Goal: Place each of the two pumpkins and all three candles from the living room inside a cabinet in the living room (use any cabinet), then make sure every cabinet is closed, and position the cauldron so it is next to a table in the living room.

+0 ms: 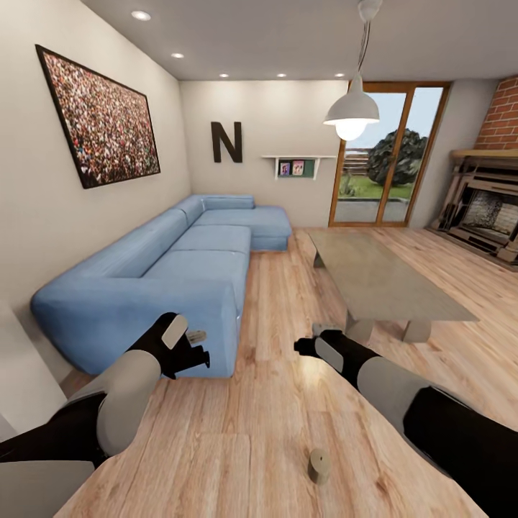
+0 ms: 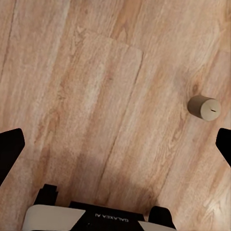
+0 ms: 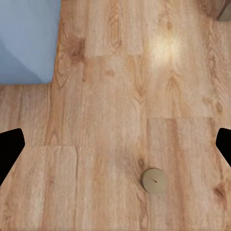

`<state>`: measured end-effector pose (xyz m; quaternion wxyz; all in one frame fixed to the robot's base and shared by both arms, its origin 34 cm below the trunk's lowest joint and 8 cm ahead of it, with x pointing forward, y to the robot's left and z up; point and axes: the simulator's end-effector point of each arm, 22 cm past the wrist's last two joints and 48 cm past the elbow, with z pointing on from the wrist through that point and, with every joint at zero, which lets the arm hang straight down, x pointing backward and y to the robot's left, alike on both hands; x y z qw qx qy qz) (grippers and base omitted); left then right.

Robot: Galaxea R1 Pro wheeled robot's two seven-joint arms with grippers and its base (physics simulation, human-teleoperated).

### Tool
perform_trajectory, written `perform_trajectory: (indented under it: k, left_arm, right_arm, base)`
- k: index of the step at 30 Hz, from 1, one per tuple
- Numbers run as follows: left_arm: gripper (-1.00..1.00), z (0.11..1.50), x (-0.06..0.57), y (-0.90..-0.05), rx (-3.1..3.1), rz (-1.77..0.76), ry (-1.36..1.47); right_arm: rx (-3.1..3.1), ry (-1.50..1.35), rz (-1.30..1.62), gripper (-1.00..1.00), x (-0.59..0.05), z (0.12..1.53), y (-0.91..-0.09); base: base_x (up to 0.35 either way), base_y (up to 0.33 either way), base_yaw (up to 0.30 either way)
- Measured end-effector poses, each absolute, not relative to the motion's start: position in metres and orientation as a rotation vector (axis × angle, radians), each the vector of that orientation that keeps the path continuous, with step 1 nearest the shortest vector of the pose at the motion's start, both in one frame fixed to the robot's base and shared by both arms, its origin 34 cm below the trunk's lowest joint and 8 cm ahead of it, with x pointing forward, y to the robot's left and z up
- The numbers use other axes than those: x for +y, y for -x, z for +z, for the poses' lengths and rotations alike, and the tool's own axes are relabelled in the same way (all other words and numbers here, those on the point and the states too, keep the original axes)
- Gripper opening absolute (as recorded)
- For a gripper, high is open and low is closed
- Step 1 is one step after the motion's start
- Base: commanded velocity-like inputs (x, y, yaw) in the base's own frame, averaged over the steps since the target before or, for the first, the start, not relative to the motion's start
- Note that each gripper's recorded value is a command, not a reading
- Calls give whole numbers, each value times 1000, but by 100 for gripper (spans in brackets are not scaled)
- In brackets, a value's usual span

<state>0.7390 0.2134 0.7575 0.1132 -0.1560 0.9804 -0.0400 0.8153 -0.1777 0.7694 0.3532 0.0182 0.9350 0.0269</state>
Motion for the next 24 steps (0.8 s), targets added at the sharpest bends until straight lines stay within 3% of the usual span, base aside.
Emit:
perform_trajectory:
  k: [24]
  left_arm:
    - [100, 713, 216, -735, 2876, -128, 474]
  right_arm:
    - [2260, -144, 32, 100, -201, 724, -823]
  base:
    - [0, 0, 0]
